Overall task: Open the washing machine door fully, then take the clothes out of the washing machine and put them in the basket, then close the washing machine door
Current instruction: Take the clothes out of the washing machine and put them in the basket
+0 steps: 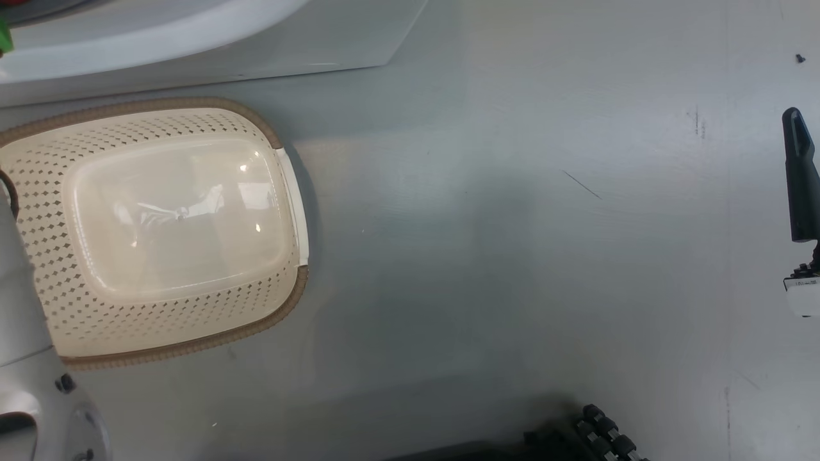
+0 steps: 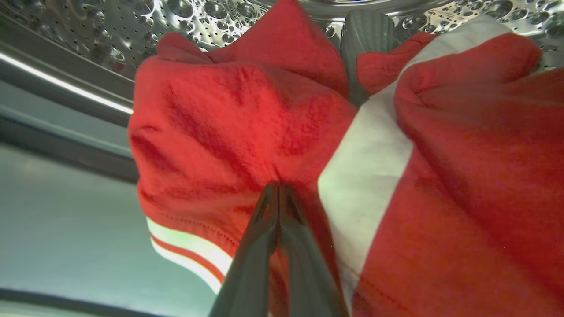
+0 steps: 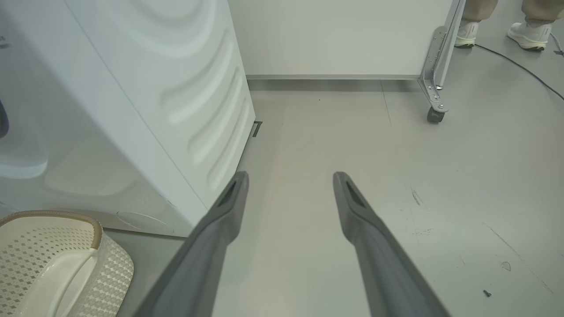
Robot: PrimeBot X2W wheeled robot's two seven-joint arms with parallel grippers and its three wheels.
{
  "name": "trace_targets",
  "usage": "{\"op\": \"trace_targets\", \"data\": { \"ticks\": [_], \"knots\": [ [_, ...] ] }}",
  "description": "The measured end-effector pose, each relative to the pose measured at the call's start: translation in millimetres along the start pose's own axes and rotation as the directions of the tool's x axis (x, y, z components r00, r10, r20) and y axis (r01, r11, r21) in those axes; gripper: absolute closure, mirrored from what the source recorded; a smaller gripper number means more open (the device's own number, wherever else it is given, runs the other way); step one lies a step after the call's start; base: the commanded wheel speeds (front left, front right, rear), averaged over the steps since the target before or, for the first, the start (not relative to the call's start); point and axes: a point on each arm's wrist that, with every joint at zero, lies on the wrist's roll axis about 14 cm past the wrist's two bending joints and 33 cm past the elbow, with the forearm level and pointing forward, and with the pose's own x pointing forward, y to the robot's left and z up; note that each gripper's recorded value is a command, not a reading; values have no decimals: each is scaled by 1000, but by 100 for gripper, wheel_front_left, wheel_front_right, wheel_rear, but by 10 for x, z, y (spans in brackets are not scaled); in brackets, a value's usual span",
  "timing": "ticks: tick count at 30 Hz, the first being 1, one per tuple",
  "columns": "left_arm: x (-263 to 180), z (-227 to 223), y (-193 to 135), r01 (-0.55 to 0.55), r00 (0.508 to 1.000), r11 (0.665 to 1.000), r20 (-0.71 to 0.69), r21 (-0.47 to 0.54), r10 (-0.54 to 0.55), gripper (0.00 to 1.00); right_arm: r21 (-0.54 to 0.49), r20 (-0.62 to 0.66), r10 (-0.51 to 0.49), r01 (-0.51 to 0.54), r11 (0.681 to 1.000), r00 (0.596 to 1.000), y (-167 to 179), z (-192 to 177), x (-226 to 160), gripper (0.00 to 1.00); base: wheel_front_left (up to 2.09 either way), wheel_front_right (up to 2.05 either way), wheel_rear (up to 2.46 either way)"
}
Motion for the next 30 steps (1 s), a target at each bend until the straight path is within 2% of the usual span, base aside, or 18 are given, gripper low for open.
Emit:
{"op": "trace_targets", "data": {
  "ticks": [11, 21, 30],
  "knots": [
    [-87, 65, -28, 5, 1000, 1000, 29, 4, -6, 100, -2, 22, 6, -6, 1000, 1000, 21, 74, 8, 0, 0, 0, 0],
    [-351, 292, 66, -3, 995, 1000, 98, 12, 2, 100, -9, 69, 48, -48, 999, 996, 177, 247, -12, 0, 0, 0, 0],
    [-669, 401, 52, 56, 987, 998, 146, 33, -61, 100, -12, 119, 88, -88, 996, 989, 341, 435, -67, 0, 0, 0, 0]
  ]
}}
